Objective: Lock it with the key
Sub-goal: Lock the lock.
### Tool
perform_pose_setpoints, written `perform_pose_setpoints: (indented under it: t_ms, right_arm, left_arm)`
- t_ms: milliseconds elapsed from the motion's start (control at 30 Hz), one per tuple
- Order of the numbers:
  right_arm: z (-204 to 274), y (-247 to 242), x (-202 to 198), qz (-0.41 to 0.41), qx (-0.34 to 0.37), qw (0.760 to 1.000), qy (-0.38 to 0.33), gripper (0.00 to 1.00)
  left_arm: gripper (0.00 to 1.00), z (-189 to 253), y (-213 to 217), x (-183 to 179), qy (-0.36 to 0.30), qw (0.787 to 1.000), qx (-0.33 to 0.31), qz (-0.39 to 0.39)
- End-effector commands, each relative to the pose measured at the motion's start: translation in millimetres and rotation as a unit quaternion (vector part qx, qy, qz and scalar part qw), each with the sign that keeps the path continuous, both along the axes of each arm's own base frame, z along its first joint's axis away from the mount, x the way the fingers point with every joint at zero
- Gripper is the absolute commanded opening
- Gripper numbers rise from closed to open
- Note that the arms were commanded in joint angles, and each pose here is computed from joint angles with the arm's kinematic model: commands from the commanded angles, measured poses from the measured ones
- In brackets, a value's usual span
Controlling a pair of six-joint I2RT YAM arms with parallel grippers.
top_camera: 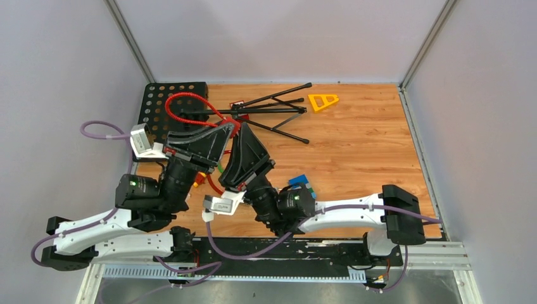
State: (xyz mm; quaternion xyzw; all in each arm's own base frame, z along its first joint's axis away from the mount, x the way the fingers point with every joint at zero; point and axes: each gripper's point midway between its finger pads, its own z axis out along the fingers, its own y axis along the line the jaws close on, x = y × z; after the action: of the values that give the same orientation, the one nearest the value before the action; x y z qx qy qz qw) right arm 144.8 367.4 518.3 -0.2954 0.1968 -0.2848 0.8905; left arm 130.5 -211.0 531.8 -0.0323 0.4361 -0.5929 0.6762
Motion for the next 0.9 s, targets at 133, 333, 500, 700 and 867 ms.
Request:
perform_pose_setpoints:
  t_ms: [133,333,500,700,867]
  right_arm:
    - [64,-66,33,-0.204,-0.051,0.968,-0.138,0.0]
    - [60,-56,43,-0.204,-0.085,0.959,-0.179,0.0]
    - [61,-54,37,-0.203,-0.075,0.954,-0.207,0.0]
    - [61,-81,27,-0.202,-0.032,0.958,-0.2,0.0]
    - [47,-98,17,-0.175,-0.003,0.97,-0.171,0.08]
  left_arm:
    - [0.0,-29,30,57,0.254,0.956,-0.106,0.105]
    - [0.0,-31,33,61,0.34,0.927,-0.109,0.113]
    - [0.0,-35,36,61,0.362,0.917,-0.118,0.115]
    - [0.0,-48,47,63,0.357,0.916,-0.123,0.133]
    - [0.0,-54,54,62,0.346,0.919,-0.129,0.139]
